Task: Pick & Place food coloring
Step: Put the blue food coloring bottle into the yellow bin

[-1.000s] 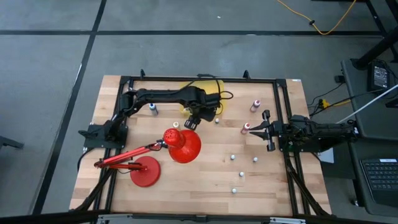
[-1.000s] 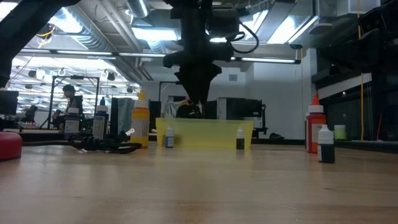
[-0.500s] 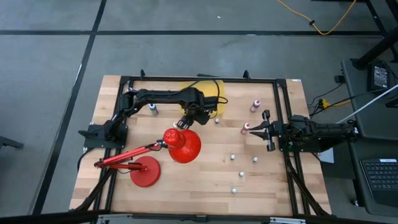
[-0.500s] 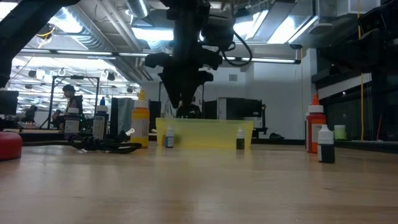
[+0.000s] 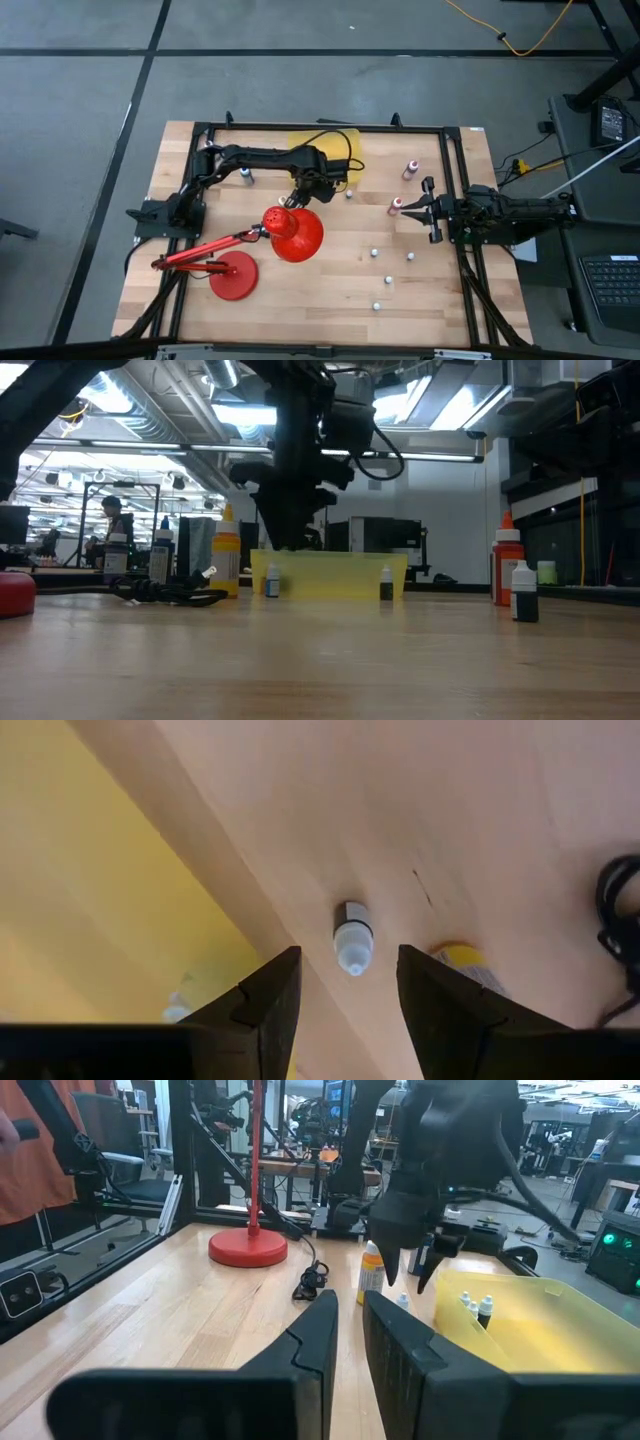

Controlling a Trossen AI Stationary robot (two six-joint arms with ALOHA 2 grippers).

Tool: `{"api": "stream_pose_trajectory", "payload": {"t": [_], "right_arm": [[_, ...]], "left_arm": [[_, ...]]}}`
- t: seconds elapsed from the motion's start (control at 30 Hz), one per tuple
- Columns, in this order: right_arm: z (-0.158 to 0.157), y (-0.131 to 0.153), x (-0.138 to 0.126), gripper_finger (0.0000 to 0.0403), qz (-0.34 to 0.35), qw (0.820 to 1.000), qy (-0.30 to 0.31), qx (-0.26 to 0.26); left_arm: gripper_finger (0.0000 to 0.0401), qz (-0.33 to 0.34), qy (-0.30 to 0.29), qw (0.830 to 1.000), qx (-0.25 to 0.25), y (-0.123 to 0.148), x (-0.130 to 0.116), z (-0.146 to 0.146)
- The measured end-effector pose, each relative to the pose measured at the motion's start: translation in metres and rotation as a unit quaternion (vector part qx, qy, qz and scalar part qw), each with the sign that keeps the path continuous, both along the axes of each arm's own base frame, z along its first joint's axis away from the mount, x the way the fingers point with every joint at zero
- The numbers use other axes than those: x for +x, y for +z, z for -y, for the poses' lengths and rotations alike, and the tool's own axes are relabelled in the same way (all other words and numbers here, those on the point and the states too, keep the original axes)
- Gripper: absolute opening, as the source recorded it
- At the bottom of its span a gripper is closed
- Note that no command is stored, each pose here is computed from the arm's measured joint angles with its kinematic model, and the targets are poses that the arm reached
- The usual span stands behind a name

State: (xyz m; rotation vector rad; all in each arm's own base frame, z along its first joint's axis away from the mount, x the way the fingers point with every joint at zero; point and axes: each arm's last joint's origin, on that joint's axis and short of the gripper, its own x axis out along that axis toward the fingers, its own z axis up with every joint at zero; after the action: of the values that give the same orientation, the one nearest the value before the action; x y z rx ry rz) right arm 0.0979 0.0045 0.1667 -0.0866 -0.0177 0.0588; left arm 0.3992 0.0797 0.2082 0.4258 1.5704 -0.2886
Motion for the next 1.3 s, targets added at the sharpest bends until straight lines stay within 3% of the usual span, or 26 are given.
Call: {"api": "stream_pose_trajectory", "payload": {"t": [0.2, 0.43, 1.3], "right_arm": [[0.0, 0.0, 0.0, 0.0056, 0.0, 1.0, 0.0, 0.0], [0.0, 0.0, 0.0, 0.0056, 0.0, 1.0, 0.0, 0.0], [0.0, 0.0, 0.0, 0.0056, 0.0, 1.0, 0.0, 0.0]], "left_arm": [[0.0157, -0.007, 0.073, 0.997, 0.001, -0.011, -0.004, 0.0], [0.0153, 0.006, 0.113, 0.994, 0.001, -0.014, -0.004, -0.004], [0.0152, -0.021, 0.163, 0.986, -0.004, -0.036, -0.002, -0.015]]}}
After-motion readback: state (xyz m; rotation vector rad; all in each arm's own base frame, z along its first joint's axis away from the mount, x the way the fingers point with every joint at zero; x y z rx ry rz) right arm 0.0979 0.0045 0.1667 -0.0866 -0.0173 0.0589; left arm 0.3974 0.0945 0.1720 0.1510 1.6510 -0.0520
